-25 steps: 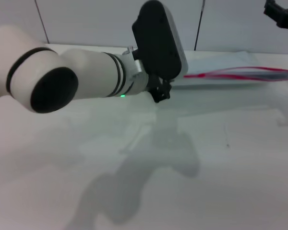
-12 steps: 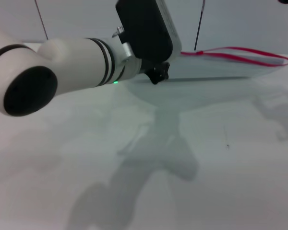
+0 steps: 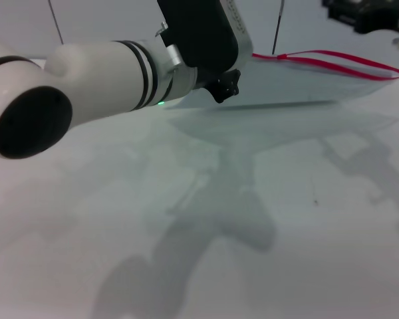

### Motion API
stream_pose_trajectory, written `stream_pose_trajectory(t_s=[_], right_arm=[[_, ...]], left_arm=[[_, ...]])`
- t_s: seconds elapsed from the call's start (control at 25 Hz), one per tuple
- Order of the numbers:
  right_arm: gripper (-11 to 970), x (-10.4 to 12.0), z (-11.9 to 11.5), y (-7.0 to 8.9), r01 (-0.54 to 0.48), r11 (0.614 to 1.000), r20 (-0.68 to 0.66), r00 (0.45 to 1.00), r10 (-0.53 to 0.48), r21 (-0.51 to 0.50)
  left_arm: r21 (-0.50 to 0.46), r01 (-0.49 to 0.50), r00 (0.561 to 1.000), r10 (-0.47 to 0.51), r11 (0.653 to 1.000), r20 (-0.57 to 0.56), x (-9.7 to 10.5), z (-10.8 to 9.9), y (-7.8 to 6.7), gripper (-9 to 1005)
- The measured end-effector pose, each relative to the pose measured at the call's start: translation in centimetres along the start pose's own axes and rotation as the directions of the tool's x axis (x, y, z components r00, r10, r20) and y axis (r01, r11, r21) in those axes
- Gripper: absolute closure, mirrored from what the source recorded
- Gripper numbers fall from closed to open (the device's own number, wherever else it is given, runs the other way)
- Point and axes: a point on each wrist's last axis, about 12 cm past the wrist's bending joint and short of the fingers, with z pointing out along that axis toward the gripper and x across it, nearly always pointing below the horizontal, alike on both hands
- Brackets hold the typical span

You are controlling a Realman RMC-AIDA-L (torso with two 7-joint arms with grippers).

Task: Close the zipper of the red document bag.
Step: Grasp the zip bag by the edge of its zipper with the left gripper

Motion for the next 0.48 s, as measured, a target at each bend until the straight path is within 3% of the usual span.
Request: stream_pose_trajectory(t_s=[0.2, 0.36, 0.48], right_arm=[[274, 0.9, 1.2, 1.0, 0.145, 0.986, -0.048, 0.988, -0.149, -0.086], [297, 1.1, 1.5, 1.9, 0.201, 0.971, -0.056, 0.976, -0.21, -0.133], [385, 1.2, 1.9, 2.7, 0.259, 0.949, -0.057, 0.96, -0.273, -0.177]], left_arm=[[0.001, 0.0, 1.0, 0.0, 1.0, 0.002, -0.1, 0.0, 0.0, 932], [0.001, 0.002, 1.0, -0.002, 1.0, 0.006, -0.2, 0.0, 0.0, 931], [0.001, 0.002, 1.0, -0.002, 1.0, 0.006, -0.2, 0.0, 0.0, 930]])
